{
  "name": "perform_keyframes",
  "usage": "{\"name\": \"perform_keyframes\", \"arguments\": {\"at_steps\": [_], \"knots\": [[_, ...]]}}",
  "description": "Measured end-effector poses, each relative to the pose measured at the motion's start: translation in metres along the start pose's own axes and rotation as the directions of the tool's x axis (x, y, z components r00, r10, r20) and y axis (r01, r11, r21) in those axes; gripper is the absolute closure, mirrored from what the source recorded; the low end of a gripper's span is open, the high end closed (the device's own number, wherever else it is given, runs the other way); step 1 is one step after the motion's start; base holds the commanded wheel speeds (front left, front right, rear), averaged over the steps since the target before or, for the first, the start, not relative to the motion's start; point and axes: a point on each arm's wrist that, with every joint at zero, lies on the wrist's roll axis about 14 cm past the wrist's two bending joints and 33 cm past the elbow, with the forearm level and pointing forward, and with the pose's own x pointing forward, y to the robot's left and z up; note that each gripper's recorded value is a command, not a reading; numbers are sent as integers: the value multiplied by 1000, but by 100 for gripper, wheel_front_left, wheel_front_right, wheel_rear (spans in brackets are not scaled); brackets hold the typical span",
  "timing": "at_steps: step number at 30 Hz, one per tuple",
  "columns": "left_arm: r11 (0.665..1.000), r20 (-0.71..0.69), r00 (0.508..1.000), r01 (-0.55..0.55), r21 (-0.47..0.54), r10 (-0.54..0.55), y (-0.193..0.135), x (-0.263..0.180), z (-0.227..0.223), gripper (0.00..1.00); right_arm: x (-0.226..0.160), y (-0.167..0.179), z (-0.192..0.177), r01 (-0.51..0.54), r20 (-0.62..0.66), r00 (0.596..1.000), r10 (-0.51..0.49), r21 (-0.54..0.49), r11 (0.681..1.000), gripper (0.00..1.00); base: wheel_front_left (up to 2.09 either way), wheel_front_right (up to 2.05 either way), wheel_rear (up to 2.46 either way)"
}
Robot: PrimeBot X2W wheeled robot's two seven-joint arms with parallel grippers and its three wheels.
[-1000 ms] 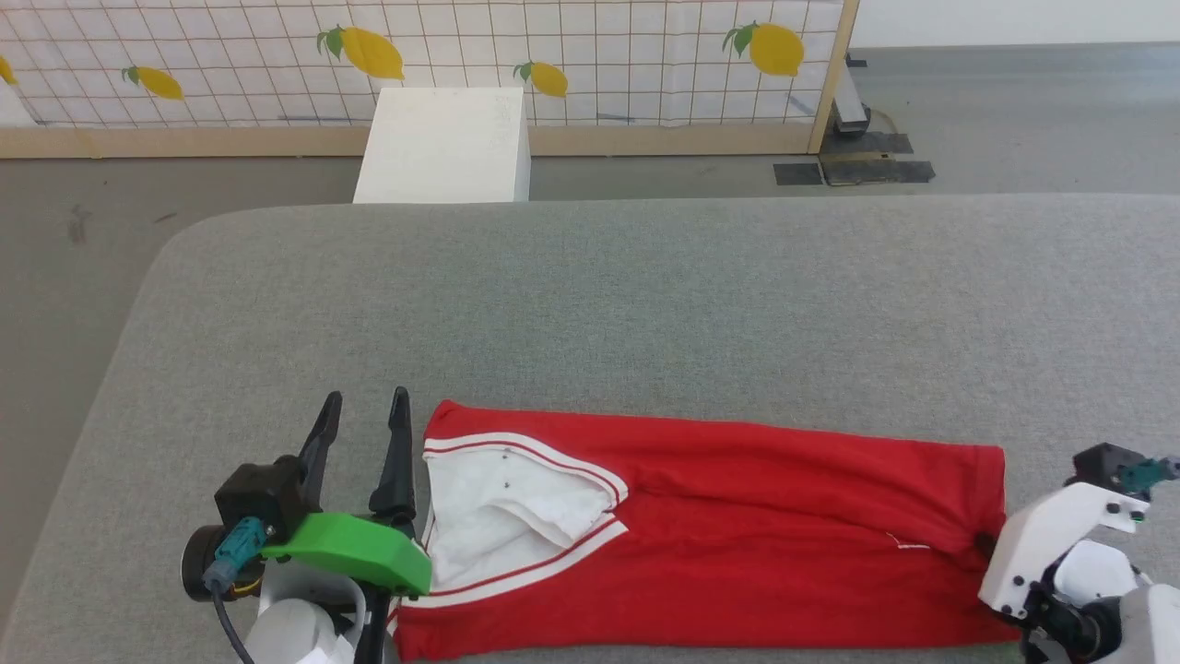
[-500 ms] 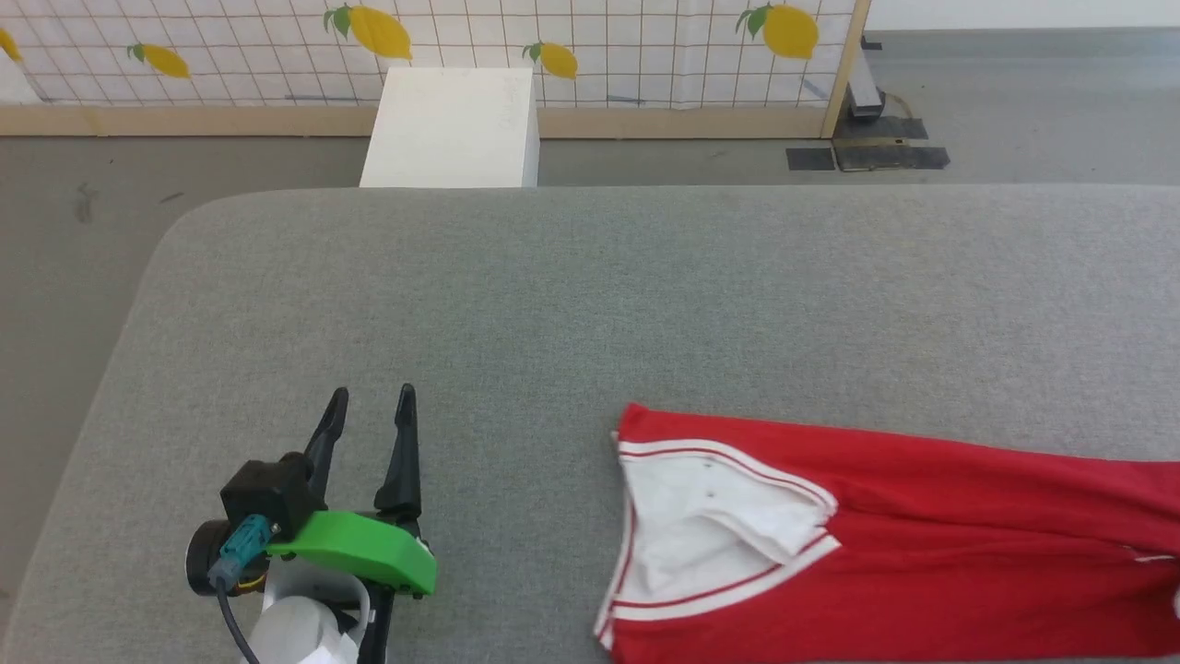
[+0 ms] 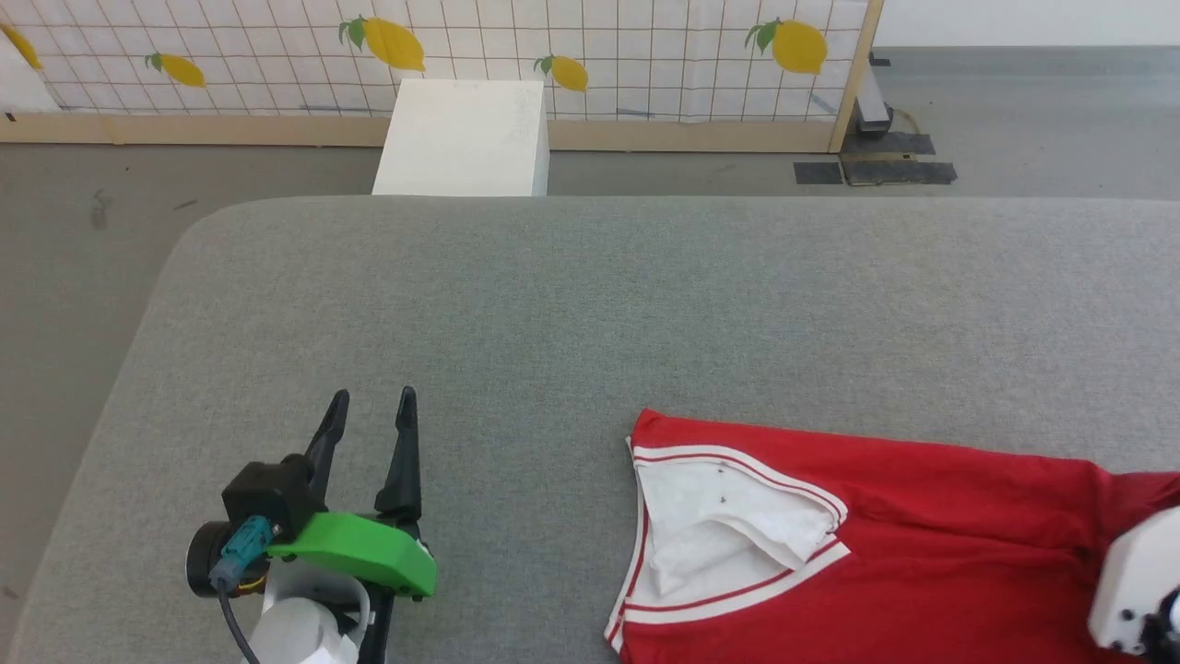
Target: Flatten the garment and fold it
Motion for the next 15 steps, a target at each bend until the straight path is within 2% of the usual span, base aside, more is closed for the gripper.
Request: {"name": "perform_keyframes", "arguments": {"at_steps": [3, 6, 8, 10, 15], "knots": [[1000, 2, 1000, -1, 0, 1, 0, 0, 1, 0, -25, 38, 13, -116, 27, 993, 118, -58, 992, 100, 0, 0, 0], [1000, -3, 1000, 1, 0, -1, 0, 0, -1, 0, -50, 87, 27, -250, 51, 964, 260, -144, 958, 100, 0, 0, 0], [1000, -6, 1000, 2, 0, -2, -1, -1, -2, 0, -63, 120, 29, -332, 47, 936, 348, -204, 921, 100, 0, 0, 0], [1000, -9, 1000, 2, -1, -2, -1, -1, -3, 0, -73, 156, 25, -418, 18, 899, 438, -265, 869, 100, 0, 0, 0], [1000, -11, 1000, -1, 0, 1, 0, 0, -3, 0, -84, 223, 19, -551, -46, 812, 582, -392, 737, 100, 0, 0, 0]]}}
